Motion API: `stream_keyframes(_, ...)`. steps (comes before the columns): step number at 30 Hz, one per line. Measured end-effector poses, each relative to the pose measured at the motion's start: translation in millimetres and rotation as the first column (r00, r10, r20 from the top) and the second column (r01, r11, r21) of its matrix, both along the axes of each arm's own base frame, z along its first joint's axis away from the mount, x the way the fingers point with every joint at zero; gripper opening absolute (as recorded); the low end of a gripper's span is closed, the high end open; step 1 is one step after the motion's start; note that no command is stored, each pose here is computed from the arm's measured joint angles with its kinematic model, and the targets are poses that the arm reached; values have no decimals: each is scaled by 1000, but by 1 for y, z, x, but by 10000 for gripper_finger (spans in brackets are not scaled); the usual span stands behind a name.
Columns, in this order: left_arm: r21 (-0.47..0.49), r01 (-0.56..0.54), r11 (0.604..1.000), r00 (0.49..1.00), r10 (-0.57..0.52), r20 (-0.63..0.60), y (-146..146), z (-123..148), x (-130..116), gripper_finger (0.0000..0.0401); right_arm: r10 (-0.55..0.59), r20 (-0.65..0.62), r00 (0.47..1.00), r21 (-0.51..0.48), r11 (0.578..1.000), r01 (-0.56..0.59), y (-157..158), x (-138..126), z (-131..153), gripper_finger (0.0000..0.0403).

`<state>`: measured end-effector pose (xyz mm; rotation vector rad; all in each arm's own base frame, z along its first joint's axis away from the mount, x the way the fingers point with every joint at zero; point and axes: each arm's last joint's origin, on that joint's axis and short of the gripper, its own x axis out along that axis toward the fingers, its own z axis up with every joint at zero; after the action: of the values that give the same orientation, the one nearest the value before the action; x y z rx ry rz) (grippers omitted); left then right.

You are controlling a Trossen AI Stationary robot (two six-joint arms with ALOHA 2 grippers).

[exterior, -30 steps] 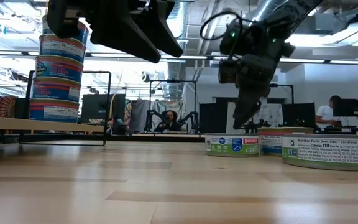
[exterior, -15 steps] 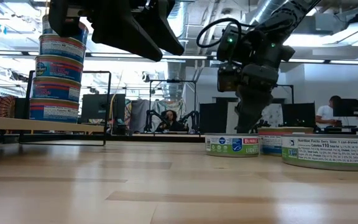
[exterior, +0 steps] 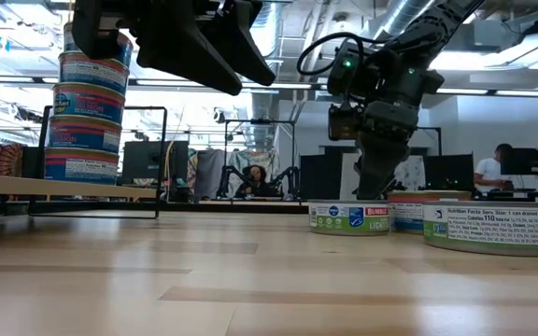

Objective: Stack canned seafood by type on shelf
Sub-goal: Stack the green and white tuna can on the green and white tuna can on the shelf

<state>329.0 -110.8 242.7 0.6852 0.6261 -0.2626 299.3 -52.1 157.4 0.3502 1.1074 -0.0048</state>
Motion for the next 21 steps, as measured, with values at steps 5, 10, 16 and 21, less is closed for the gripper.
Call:
stream_keyframes(5, 2, -4, 1000, 1000, 4, -1, 0, 0, 0, 206, 4, 5, 1000, -2, 1000, -4, 0, 0, 0, 275)
stream_keyframes(10, -3, -9, 1000, 1000, 9, -5, 0, 0, 0, 206, 17, 8, 1000, -2, 1000, -17, 4, 1, 0, 275)
stream_keyframes(16, -5, -12, 1000, 1000, 12, -7, 0, -1, 0, 206, 13, 1, 1000, -5, 1000, -13, 4, 1, 0, 275)
stream_keyframes(21, -6, -14, 1000, 1000, 14, -10, 0, -1, -1, 206, 6, -11, 1000, -21, 1000, -6, 1, 0, -1, 275)
